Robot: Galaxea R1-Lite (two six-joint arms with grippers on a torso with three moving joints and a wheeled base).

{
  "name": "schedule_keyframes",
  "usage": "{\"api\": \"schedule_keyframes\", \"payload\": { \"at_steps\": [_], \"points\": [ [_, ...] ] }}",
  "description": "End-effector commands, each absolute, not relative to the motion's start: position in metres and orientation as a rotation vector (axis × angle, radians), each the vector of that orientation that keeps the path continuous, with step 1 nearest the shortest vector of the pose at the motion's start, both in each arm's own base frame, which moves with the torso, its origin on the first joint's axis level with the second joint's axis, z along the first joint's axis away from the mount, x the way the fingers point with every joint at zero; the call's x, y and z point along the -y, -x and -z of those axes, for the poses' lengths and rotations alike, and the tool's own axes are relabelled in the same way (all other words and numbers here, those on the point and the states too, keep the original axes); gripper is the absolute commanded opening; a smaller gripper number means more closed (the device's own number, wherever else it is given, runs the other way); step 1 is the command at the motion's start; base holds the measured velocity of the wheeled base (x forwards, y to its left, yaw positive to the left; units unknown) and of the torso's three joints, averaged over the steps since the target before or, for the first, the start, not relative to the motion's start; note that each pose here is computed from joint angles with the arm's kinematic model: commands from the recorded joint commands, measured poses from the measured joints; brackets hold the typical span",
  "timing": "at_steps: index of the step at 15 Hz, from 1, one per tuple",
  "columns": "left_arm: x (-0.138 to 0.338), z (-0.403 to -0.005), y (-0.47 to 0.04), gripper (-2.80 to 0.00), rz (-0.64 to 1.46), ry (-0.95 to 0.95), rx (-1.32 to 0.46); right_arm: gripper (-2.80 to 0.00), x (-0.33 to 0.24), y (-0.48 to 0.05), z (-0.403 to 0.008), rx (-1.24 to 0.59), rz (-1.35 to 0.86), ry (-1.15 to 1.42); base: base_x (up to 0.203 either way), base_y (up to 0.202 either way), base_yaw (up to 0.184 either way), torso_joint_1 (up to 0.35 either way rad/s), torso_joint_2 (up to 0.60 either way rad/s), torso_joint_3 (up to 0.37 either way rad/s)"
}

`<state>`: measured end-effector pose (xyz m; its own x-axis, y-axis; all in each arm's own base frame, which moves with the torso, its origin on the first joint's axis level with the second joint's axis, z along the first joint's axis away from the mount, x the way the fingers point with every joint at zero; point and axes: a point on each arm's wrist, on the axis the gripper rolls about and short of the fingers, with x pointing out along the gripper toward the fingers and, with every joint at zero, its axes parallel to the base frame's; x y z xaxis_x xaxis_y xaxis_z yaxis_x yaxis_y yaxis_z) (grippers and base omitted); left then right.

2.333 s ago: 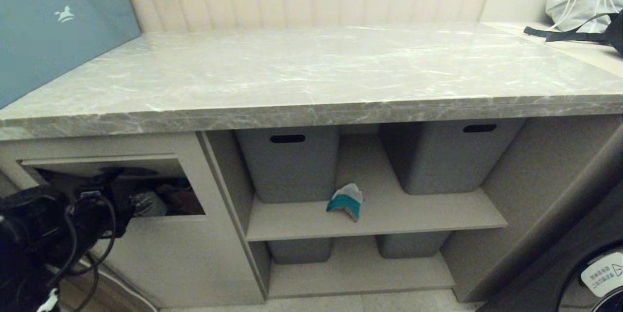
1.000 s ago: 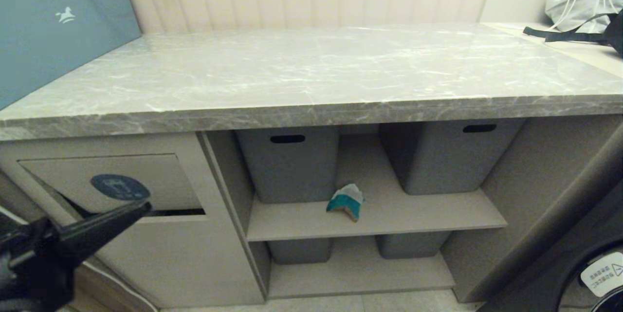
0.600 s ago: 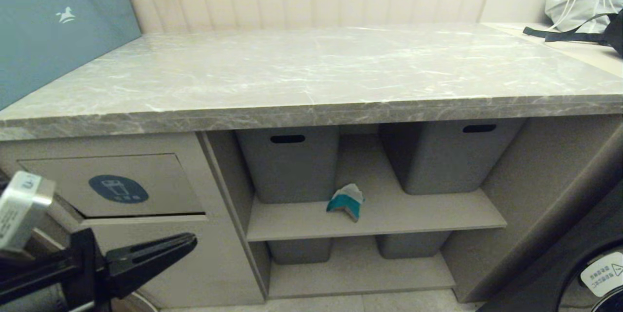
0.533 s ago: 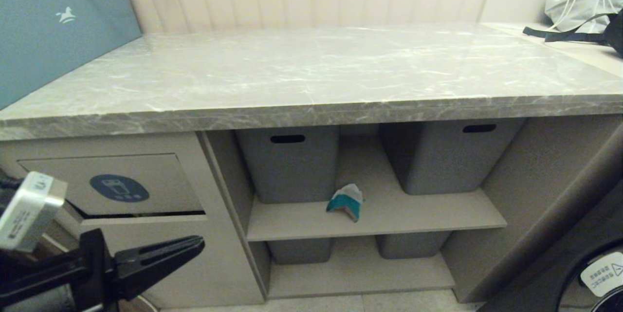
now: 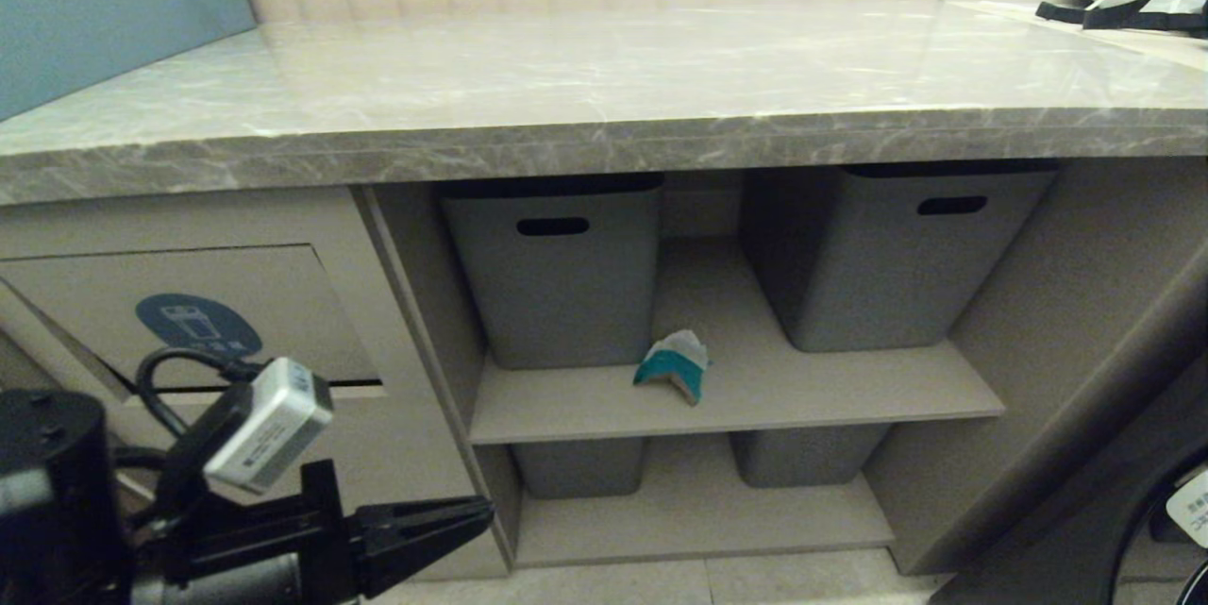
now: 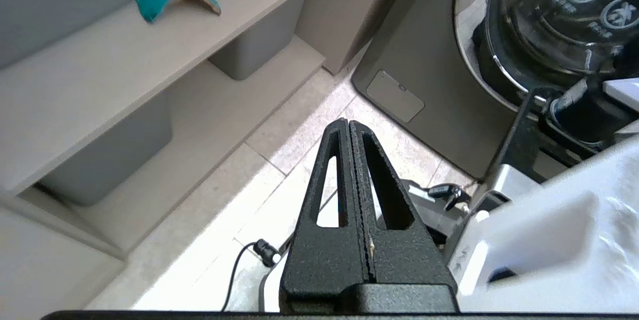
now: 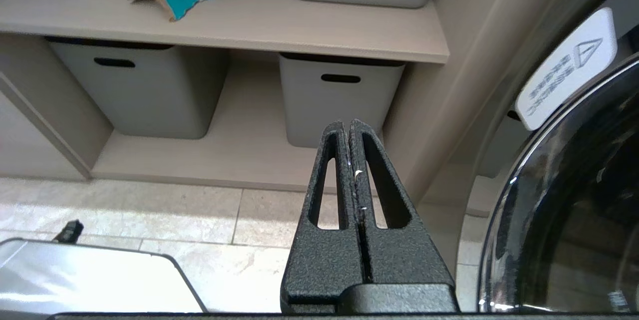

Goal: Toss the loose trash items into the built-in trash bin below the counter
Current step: Pick up the garbage

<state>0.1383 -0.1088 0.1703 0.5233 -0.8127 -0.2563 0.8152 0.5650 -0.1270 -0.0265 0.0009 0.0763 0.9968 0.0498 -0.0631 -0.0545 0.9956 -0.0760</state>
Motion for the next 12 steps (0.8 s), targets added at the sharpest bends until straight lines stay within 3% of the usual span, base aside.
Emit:
{"api": "schedule_keyframes", "payload": {
  "at_steps": [1,6,12],
  "points": [
    [0.126,-0.156,-0.159,-2.8,0.981,-0.014,-0.382,-2.8,-0.001,0.027,-0.076,-0.061,-0.053,0.079,0.0,0.0,0.0,-0.026,0.1,0.043],
    [0.172,-0.16,-0.199,-2.8,0.991,0.237,-0.493,-2.8,-0.001,0.026,-0.076,-0.061,-0.054,0.072,0.0,0.0,0.0,-0.001,0.02,0.019],
    [0.225,-0.127,-0.204,-2.8,0.902,0.457,-0.757,-2.8,-0.001,0.026,-0.076,-0.061,-0.054,0.072,0.0,0.0,0.0,0.0,0.0,0.0]
  ]
}}
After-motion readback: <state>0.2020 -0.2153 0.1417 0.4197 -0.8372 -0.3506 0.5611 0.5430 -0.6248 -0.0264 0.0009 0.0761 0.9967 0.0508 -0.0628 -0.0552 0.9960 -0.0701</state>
